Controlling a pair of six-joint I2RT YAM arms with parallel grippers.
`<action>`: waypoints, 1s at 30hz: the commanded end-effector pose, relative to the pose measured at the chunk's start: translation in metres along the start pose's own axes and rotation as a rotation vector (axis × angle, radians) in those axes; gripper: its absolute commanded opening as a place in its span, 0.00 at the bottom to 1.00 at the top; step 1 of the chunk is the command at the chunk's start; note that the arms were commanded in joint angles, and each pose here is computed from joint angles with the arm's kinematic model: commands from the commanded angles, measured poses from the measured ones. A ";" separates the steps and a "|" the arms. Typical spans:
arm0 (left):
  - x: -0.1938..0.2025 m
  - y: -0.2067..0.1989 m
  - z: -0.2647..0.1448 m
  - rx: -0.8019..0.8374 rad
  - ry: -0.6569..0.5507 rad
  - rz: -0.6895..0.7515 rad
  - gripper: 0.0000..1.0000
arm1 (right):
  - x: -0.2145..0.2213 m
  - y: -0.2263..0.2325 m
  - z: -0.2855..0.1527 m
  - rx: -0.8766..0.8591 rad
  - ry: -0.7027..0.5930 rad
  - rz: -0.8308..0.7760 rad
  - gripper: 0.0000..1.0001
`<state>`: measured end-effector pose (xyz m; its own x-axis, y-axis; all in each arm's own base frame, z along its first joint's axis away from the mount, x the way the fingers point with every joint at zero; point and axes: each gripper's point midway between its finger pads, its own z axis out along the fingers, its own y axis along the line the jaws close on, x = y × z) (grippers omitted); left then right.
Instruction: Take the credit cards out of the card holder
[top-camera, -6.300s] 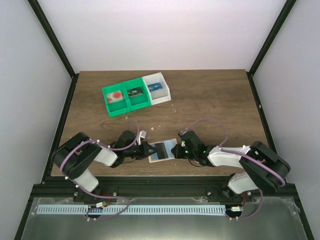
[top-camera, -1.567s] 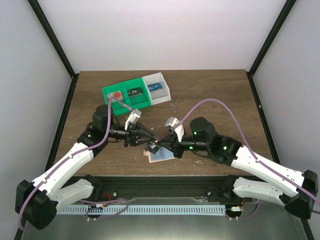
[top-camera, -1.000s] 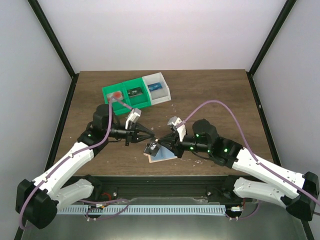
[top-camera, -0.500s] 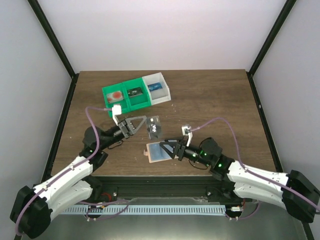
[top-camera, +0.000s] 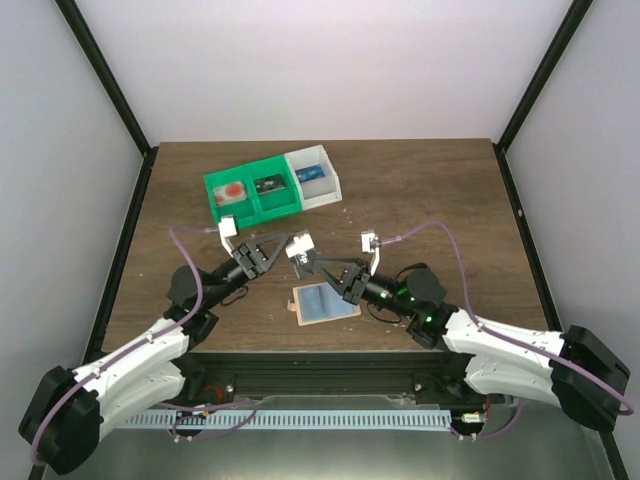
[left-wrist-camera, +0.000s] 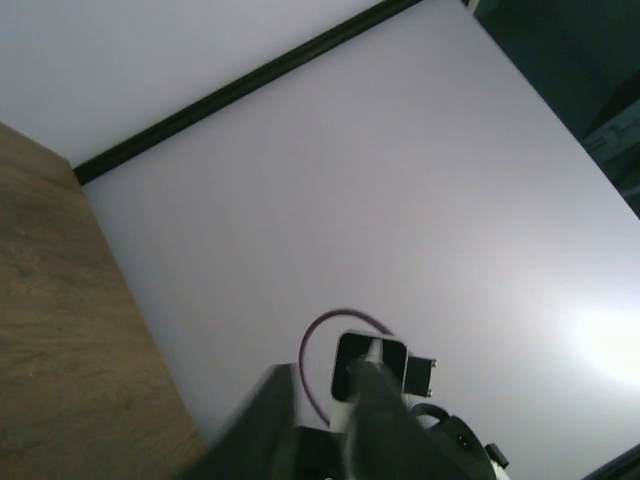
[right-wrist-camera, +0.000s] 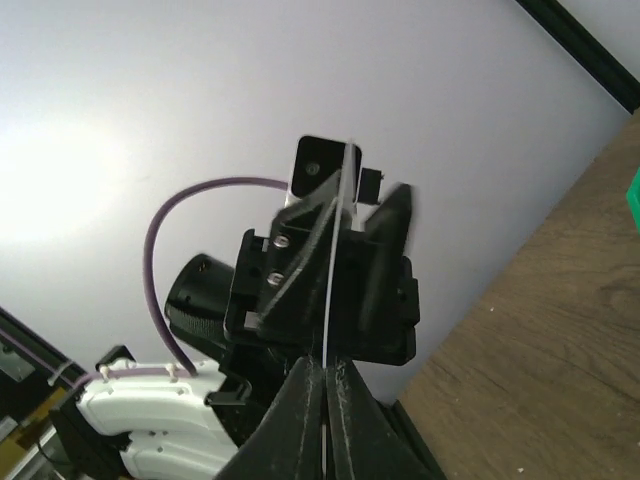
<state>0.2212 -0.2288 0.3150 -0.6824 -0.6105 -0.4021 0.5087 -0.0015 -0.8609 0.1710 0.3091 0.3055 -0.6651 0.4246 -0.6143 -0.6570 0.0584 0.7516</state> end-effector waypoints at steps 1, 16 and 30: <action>0.015 -0.004 0.007 -0.038 0.145 0.084 0.42 | -0.007 0.034 0.002 -0.094 0.069 -0.119 0.01; 0.082 -0.029 -0.043 -0.036 0.637 0.350 0.42 | 0.047 0.035 -0.041 -0.001 0.568 -0.286 0.00; 0.102 -0.026 -0.052 0.022 0.776 0.316 0.23 | 0.050 0.039 -0.042 -0.022 0.606 -0.301 0.00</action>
<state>0.1175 -0.2497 0.2765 -0.6885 0.1073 -0.7173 0.7252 0.0985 -0.6814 0.1017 0.2974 0.2708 -0.5736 -0.2042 -0.7933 -0.8187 0.1122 0.5631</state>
